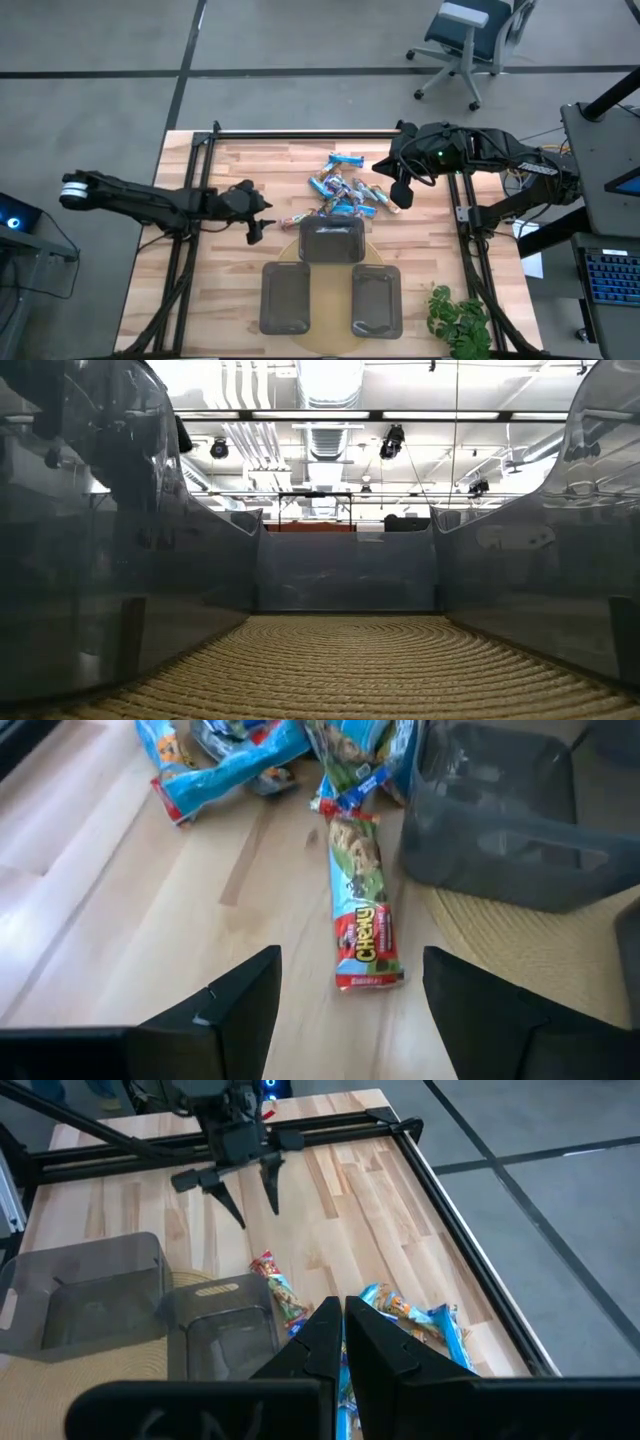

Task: Pick and place Granola Bars by type
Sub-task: Put the red granola bar into the bottom left black bin

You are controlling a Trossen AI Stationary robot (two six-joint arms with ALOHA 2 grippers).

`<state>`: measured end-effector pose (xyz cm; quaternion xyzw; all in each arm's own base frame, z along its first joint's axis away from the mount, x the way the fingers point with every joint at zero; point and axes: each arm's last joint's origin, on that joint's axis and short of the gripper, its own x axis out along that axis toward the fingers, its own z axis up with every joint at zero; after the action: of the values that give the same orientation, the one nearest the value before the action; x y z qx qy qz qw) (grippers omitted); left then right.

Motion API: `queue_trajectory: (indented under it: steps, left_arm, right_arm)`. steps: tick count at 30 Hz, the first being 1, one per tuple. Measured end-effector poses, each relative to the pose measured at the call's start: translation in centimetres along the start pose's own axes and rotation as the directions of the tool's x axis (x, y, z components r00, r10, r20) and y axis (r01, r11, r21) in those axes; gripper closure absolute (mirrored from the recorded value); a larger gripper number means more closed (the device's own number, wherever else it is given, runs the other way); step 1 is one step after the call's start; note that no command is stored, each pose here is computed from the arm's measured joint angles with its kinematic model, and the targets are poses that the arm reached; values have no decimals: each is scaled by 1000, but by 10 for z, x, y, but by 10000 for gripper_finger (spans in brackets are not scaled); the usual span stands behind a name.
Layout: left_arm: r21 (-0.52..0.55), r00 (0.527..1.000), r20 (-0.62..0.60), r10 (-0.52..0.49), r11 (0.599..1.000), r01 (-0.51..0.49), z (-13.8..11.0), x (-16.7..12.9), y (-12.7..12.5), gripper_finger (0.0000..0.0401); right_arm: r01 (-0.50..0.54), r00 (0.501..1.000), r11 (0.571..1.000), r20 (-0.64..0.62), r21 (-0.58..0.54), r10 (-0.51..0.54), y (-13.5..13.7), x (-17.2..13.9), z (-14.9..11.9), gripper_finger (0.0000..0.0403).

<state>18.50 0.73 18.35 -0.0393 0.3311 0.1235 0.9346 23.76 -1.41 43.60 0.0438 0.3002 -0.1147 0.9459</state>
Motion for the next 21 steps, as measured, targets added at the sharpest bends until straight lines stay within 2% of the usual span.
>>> queue_trajectory:
  steps: [9, 21]
  left_arm:
    - [22, 1000, -20, -3, 1000, 3, 5, 22, -5, 176]
    - [34, 991, -131, -32, 999, 37, 14, 54, -15, 176]
  right_arm:
    - [0, 1000, 1000, 0, 0, 0, 0, 0, 0, 394]
    - [-1, 1000, 1000, 2, -3, 1, 0, 0, 0, 394]
